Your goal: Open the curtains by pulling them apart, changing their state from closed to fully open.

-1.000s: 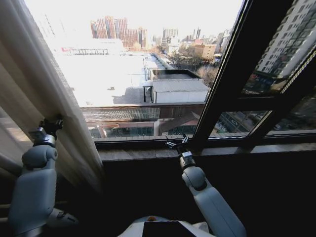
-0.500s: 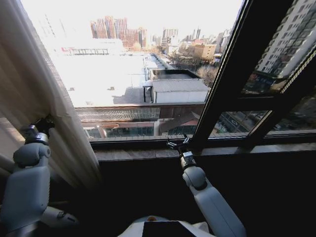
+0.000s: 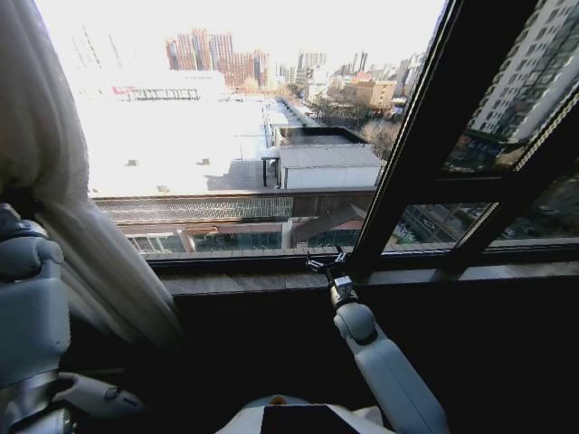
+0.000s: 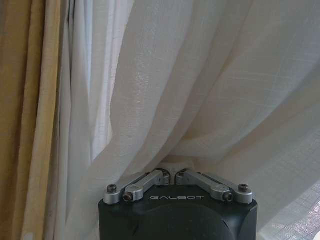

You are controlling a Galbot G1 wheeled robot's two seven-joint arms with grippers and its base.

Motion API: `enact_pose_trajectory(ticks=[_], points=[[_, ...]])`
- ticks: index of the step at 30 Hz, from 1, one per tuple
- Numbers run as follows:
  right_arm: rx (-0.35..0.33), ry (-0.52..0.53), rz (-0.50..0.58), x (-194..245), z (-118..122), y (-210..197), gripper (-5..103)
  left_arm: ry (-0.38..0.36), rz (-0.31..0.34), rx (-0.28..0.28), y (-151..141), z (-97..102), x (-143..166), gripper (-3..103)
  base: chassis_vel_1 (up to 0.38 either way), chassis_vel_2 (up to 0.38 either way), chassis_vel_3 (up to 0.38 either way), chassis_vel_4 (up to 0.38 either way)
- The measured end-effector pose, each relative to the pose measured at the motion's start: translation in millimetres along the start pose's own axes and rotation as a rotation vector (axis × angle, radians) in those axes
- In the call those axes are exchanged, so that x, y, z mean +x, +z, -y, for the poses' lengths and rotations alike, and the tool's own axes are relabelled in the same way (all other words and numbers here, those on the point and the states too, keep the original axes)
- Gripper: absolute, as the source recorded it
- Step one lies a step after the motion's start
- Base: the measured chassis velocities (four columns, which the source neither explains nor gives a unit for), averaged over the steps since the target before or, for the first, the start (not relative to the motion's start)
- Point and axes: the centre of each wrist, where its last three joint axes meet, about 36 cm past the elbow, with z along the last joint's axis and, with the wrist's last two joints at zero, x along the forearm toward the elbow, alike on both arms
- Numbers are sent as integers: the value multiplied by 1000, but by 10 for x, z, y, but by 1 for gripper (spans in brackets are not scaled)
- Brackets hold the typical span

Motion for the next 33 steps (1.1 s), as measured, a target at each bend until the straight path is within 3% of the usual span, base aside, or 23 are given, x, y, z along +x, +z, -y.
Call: enact_pose_trajectory(ticks=[1,3,6,13,16,17,18,20,21,22,23,26,27,30,31,33], points=[[0,0,0,0,0,0,100,0,0,0,0,0,0,0,0,0,0,0],[3,1,2,-27,14,-1,100,-88,-25,7,-42,-89,-219,0,0,0,0,0],[4,-1,1,-51,13,5,100,-128,-31,-11,-38,-107,-312,0,0,0,0,0],[-6,-11,3,-112,-56,-2,100,-111,-70,-33,3,61,-233,0,0,0,0,0],[-6,-11,3,-115,-60,-3,100,-46,-69,-52,63,119,-93,11,0,0,0,0],[-5,-11,2,-108,-60,2,100,19,-60,-64,76,146,59,16,0,0,0,0],[-5,-11,2,-108,-60,2,100,19,-60,-64,76,146,59,16,0,0,0,0],[-3,-11,2,-97,-60,1,100,132,-51,-65,51,178,342,27,0,0,0,0],[-2,-10,2,-94,-61,1,100,181,-52,-68,53,193,457,27,0,0,0,0],[-2,-9,2,-86,-62,-1,100,258,-54,-77,79,224,675,38,0,0,0,0],[-2,-9,2,-86,-62,-1,100,258,-54,-77,79,224,675,38,0,0,0,0],[3,-5,2,-64,-37,0,100,401,-15,-89,215,275,1194,49,0,0,0,0],[3,-5,2,-64,-37,0,100,401,-15,-89,215,275,1194,49,0,0,0,0],[6,8,1,-48,15,2,100,502,29,-100,277,284,1545,65,0,0,0,0],[6,8,1,-48,15,2,100,502,29,-100,277,284,1545,65,0,0,0,0],[4,15,3,-47,37,-7,100,533,42,-94,247,286,1712,76,0,0,0,0]])
